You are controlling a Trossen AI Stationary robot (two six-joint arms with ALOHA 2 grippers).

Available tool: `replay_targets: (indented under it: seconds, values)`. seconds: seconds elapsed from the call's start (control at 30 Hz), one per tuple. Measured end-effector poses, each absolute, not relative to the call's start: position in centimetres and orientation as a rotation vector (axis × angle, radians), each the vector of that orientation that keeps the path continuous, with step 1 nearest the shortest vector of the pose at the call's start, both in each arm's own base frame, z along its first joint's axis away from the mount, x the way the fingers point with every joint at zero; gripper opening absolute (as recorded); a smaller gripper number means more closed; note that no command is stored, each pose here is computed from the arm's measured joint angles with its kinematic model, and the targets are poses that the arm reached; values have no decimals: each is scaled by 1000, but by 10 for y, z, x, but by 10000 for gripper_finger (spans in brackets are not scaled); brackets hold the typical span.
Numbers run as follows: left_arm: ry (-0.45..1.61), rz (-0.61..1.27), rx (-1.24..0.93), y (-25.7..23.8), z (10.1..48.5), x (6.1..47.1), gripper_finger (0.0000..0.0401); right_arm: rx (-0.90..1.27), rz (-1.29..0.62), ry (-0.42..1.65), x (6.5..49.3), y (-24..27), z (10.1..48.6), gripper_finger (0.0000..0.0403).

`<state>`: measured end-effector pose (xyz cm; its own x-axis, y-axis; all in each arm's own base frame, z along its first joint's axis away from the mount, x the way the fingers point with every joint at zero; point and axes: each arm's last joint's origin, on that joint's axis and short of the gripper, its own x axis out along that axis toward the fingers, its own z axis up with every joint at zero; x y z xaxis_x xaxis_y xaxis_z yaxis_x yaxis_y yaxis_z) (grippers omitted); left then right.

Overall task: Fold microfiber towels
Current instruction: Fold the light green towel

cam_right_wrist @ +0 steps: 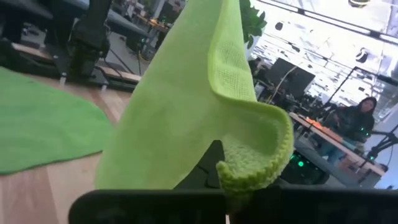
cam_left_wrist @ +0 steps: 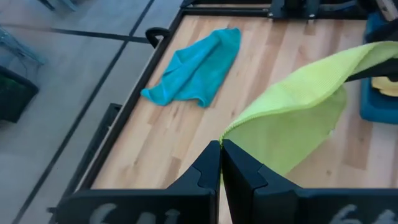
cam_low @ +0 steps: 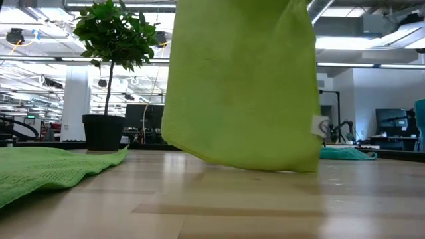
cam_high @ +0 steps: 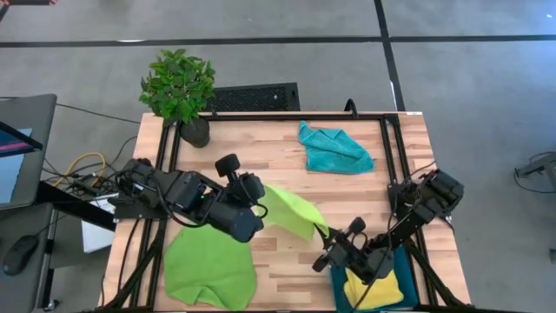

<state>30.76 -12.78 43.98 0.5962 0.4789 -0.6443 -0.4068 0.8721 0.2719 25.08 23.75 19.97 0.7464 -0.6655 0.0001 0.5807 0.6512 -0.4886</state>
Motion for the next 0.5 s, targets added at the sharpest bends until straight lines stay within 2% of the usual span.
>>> replay_targets:
  seconds: [0.23,0.5]
  values:
    - [807,508,74,-145,424,306,0,-531,-688,195,241,238,193,4]
    - [898,577,73,-156,382,310,0,-529,-722,206,229,207,202,3]
